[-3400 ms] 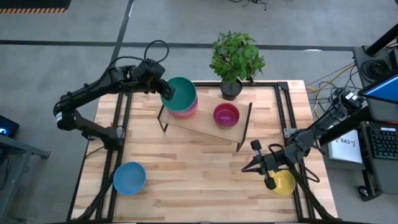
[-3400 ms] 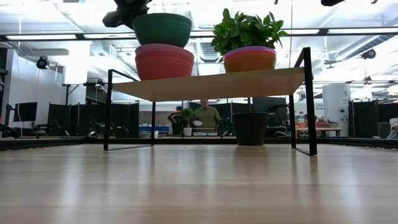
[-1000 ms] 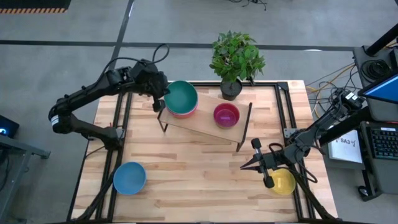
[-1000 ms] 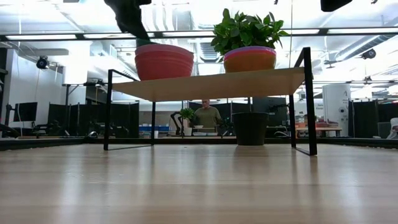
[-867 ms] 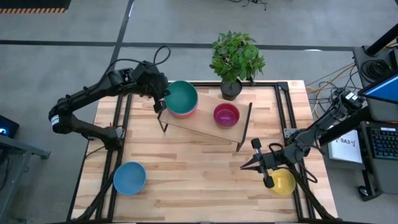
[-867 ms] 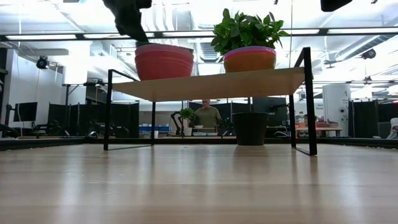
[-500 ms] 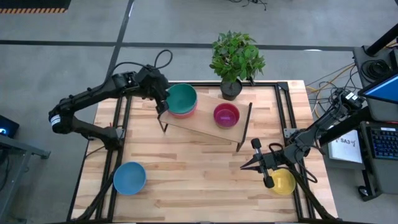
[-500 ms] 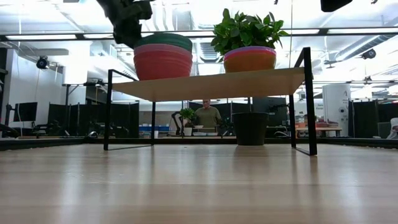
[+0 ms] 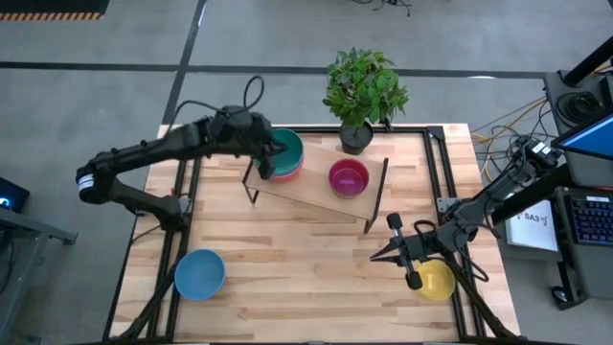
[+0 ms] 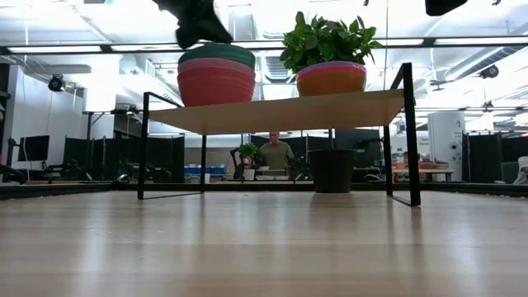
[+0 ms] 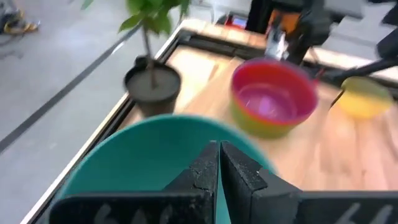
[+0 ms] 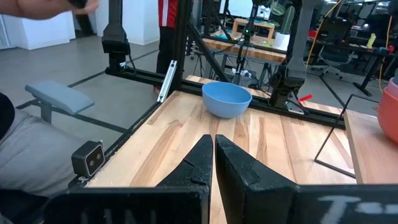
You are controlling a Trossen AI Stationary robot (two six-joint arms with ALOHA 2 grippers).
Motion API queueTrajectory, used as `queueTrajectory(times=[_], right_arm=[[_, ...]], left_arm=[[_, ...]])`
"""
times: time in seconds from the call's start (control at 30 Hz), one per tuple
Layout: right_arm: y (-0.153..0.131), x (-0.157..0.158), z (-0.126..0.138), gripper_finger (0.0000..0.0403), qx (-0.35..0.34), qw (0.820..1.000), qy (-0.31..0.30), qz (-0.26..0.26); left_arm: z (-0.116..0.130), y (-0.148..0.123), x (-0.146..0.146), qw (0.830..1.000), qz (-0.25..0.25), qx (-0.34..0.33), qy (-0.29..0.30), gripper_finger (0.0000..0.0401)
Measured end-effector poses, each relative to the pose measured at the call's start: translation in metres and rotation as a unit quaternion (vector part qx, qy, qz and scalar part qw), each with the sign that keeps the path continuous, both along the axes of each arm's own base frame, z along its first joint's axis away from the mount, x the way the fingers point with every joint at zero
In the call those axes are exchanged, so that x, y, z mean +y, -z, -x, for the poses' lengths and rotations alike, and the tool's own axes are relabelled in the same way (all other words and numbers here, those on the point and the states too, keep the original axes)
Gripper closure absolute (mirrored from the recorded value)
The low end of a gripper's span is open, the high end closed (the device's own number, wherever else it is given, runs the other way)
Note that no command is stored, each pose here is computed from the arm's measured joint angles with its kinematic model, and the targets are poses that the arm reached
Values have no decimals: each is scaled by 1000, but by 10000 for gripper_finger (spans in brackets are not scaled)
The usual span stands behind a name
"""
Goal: Place and stack bowls onto a shelf
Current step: Stack the light blue bowl on top of the pink bowl on the shelf
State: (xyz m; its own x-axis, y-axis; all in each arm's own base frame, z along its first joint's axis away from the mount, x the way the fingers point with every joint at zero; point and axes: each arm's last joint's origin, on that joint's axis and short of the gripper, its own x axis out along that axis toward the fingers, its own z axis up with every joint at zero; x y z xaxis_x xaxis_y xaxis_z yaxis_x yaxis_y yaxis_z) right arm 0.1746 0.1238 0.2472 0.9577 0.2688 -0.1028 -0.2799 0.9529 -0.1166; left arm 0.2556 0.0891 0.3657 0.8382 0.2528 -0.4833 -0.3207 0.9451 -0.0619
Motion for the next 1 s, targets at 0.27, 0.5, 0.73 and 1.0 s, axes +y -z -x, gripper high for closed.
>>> queueTrajectory(times=[0.27, 0.5, 0.73, 1.0], right_arm=[[0, 0, 0, 394, 1, 1000, 0, 0], [0, 0, 0, 394, 1, 1000, 0, 0], [0, 0, 0, 394, 1, 1000, 0, 0], [0, 0, 0, 394, 2, 1000, 0, 0]], left_arm=[[-15, 24, -10, 998, 1, -62, 12, 401], [-15, 43, -11, 999, 20, -45, 7, 401], [-18, 43, -20, 998, 27, -46, 19, 401], [-21, 37, -26, 998, 9, -65, 3, 401]])
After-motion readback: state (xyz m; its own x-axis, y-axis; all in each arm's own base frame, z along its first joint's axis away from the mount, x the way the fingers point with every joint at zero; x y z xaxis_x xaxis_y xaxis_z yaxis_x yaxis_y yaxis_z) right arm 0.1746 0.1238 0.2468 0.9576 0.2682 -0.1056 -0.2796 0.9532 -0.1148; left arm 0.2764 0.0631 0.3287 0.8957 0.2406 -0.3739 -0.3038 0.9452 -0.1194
